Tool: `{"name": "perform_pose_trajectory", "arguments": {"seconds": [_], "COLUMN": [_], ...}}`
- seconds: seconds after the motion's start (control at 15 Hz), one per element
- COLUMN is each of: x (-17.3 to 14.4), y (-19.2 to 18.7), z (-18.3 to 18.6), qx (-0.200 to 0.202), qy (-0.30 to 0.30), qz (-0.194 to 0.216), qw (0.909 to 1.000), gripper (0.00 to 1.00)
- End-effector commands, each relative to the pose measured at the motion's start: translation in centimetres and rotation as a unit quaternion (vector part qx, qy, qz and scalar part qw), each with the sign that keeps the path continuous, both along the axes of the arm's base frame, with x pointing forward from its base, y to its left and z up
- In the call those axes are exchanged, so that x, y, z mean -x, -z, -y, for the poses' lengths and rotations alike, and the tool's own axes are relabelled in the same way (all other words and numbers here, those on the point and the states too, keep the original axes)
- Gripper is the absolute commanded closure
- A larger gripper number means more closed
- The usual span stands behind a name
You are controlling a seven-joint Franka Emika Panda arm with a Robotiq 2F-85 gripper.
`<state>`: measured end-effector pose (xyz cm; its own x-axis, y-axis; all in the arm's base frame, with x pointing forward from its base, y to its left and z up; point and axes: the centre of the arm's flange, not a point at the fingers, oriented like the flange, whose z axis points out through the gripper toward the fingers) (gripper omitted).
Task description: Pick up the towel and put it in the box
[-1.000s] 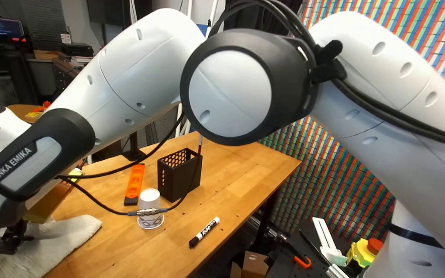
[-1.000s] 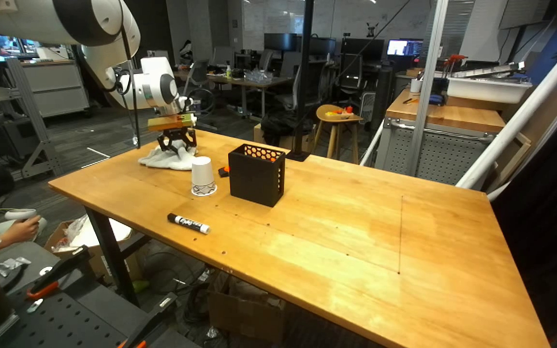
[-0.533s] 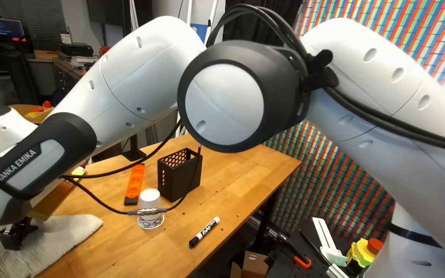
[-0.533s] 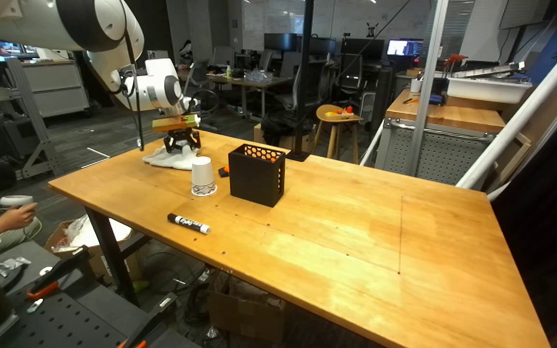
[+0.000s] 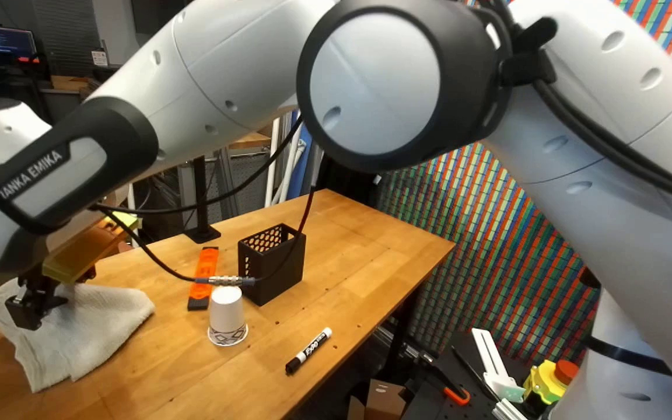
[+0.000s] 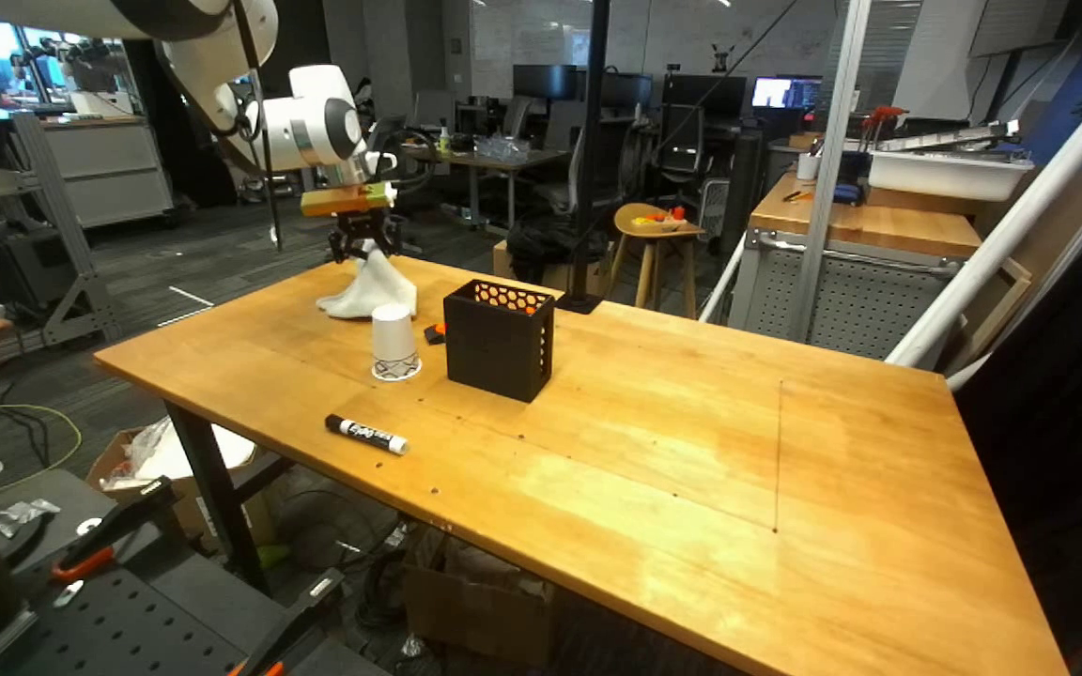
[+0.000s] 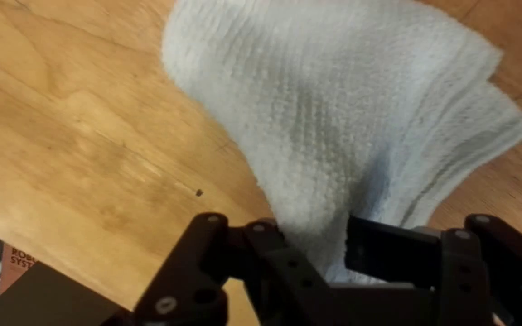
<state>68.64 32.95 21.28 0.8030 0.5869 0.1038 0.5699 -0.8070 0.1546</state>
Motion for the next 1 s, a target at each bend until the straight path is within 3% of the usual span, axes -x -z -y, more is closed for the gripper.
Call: {"name": "perform_pose_trajectory", "arguments": {"seconds": [0.0,0.4,0.93], "x": [3.7,7.6,9.6], "y": [-8.1,-17.8,-23.6], "z": [2.3,7.3,21.2], "qx": [0.006,0.018,0.024], "qy": [0.024,0.043,0.107], "qz": [-0.024,-0.038,-0.019], "qw": [0.9994,0.9982,0.9938], "gripper": [1.0,1.0,1.0]}}
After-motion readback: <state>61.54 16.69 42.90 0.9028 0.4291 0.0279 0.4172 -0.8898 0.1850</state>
